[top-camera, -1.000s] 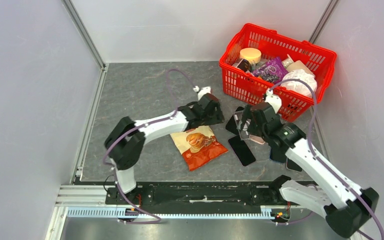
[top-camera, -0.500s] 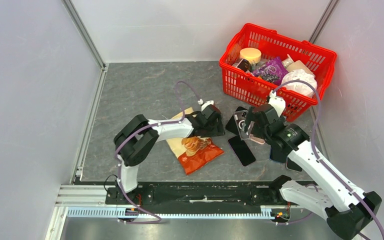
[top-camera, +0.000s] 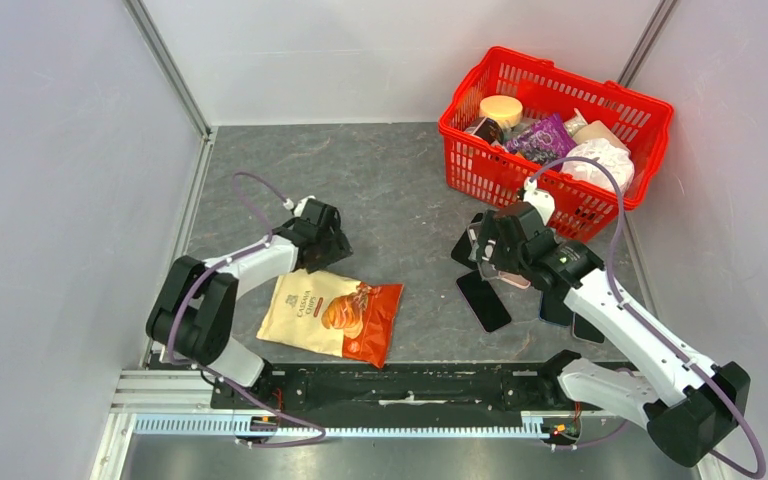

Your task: Put the phone into the phone case

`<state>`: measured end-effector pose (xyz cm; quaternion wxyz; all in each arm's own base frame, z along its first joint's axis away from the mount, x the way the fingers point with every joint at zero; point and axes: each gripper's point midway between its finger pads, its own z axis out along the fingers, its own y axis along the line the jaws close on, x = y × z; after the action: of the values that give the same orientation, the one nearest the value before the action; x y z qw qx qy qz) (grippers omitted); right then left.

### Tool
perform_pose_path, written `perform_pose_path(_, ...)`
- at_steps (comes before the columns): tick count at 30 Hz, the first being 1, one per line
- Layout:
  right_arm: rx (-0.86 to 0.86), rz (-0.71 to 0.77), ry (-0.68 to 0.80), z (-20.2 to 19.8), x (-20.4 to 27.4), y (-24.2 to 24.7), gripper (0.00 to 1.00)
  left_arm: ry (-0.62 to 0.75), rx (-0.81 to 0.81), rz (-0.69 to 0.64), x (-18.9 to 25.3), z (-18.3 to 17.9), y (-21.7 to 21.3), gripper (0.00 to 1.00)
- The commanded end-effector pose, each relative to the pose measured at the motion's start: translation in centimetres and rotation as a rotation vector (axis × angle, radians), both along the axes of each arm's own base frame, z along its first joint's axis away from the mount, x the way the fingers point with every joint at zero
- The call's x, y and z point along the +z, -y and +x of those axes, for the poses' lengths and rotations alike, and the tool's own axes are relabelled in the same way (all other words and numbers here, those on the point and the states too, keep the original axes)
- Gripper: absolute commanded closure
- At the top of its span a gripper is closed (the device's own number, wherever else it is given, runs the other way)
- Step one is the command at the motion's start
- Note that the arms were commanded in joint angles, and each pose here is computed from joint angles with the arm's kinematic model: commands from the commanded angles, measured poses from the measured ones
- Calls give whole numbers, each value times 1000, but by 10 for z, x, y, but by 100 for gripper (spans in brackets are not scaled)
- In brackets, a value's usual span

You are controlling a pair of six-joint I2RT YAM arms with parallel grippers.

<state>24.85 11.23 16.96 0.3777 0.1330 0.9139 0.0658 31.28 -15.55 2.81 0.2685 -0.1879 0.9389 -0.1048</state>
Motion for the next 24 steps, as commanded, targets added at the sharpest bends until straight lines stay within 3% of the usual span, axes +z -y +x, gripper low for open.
perform_pose_path(1, -3, 37, 55, 12, 17, -7, 1, 110, -188, -12, 42, -5, 33, 26)
perform_pose_path(6, -50, -10, 85, 11, 23, 9, 1, 152, -361, -48, 70, -36, 107, 25)
perform_pose_path(13, -84, -42, 107, 1, 35, 26, 1, 29, -568, -132, 46, -116, 188, 25)
perform_pose_path(19, -97, -49, 111, -5, 37, 32, 1, -79, -635, -123, 18, -179, 180, 25)
perform_pose_path(24, -86, -44, 99, -3, 34, 28, 1, -95, -589, -26, 4, -185, 137, 22)
